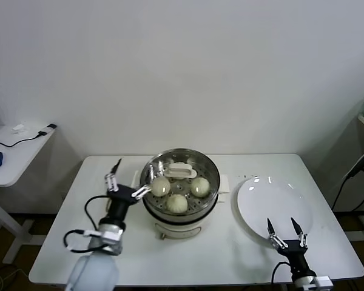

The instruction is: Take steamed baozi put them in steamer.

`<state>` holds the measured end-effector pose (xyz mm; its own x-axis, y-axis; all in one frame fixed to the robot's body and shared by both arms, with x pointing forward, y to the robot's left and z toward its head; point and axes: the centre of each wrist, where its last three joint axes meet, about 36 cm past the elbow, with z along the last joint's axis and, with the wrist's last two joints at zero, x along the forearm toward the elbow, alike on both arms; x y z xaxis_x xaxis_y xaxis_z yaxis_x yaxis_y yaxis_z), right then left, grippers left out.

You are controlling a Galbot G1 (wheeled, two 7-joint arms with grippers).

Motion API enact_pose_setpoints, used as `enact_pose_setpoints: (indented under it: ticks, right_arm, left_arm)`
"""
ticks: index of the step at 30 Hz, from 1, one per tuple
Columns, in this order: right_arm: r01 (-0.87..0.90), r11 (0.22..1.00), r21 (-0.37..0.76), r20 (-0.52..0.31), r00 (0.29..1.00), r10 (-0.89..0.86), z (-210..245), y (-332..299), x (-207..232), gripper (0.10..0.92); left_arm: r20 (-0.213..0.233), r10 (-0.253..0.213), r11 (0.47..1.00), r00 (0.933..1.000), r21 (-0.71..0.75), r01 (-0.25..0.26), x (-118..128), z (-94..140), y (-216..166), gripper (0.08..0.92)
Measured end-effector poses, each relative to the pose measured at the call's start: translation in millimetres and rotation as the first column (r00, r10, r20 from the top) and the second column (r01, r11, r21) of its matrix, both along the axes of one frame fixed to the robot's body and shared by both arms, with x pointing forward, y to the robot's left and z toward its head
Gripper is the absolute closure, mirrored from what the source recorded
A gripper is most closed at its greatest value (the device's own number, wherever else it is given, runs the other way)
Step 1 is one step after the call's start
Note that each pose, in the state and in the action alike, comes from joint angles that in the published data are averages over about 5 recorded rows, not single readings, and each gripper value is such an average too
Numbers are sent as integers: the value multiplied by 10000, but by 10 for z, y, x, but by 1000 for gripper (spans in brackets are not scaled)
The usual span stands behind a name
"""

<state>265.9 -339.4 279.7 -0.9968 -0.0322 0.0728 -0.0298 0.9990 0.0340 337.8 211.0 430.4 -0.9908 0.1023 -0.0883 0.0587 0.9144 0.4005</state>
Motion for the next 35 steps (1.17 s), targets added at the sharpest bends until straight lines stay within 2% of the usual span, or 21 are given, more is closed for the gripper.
enact_pose_setpoints:
  ticks: [4,9,14,18,24,35]
  right_arm:
    - [43,10000,44,211,9998,-44,5,10,16,200]
    - [180,9998,73,372,9991,-183,-15,2,8,200]
    - [333,9994,137,416,9986,-339,-36,-6,-13,200]
    - [401,9991,164,464,9981,-408,-40,4,-17,200]
    - [507,9985,180,545,9972,-517,-49,12,-30,200]
    - [759,9970,175,649,9949,-768,-70,-15,-59,200]
  left_arm:
    - [-577,650,9891,9962,-1284,-720,-100,-226,329,177]
    - [-1285,1257,9647,9837,-2154,-1514,-238,-559,642,177]
    - [-1809,1570,9436,9709,-2625,-2015,-399,-891,856,177]
    - [-2046,1647,9326,9649,-2863,-2199,-522,-1071,950,177]
    - [-2241,1565,9249,9619,-3084,-2223,-660,-1224,994,177]
    - [-2288,1397,9235,9634,-3210,-2101,-768,-1308,1013,177]
